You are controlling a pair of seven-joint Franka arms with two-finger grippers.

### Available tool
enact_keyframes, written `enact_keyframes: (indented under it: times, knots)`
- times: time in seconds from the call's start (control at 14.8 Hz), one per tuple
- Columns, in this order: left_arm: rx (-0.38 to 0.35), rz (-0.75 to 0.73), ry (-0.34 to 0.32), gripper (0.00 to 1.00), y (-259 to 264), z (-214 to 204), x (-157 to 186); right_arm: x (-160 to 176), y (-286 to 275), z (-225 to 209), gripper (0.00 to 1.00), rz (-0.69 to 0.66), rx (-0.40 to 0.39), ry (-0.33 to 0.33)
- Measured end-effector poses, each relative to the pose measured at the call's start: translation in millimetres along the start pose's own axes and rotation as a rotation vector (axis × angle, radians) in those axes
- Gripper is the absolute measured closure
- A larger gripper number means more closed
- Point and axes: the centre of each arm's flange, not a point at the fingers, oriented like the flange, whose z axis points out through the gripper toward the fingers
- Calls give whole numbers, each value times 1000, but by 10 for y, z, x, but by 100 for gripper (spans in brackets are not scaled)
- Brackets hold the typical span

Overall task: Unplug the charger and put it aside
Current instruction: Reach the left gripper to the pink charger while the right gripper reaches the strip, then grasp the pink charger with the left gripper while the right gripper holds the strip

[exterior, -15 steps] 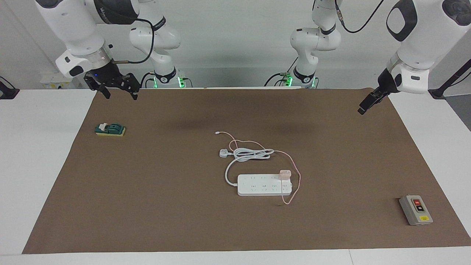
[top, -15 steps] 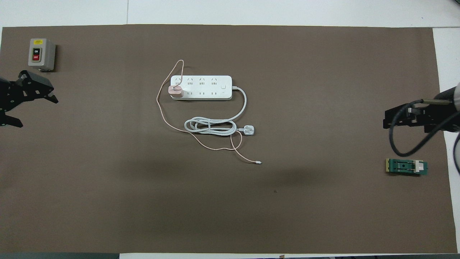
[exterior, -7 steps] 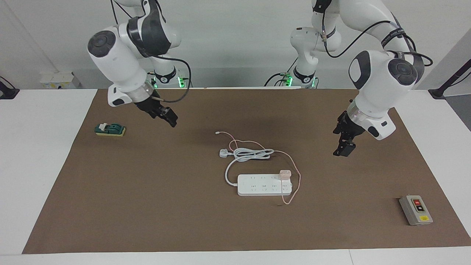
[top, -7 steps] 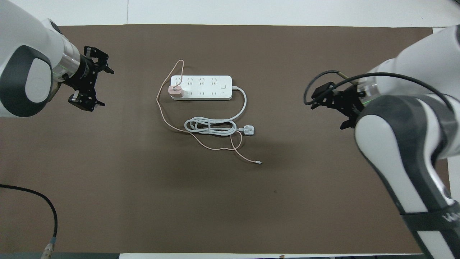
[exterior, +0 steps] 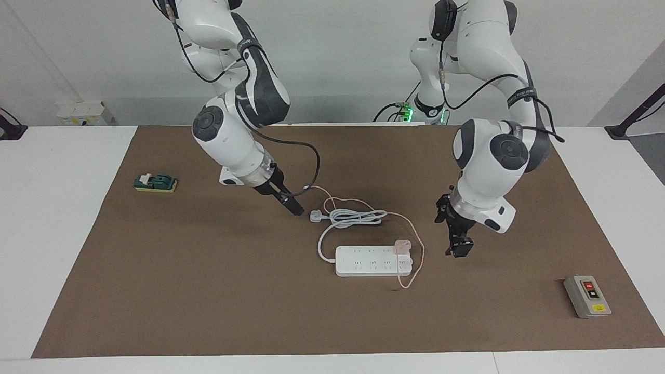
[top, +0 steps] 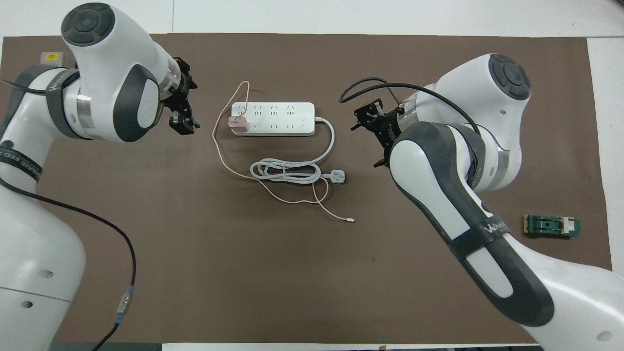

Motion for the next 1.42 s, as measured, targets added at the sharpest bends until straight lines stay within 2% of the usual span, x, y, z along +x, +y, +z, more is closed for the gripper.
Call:
enact_keyframes:
  times: [0.47,0.88,1.15,1.42]
  knots:
    - [-40,-4,-7,0,34,246,-297,-288,-452,1039,0,235,93,-53]
    - [-30,11,-3,0,-133,536,-508,-202,-639,1271,0,415,112,-103]
    - [-18,20,1,0,-202,604,-594,-144,-722,1586,0,431,89,-110]
    - [-17,27,2,0,-255,672,-635,-155,-860,1629,0,413,72,-130]
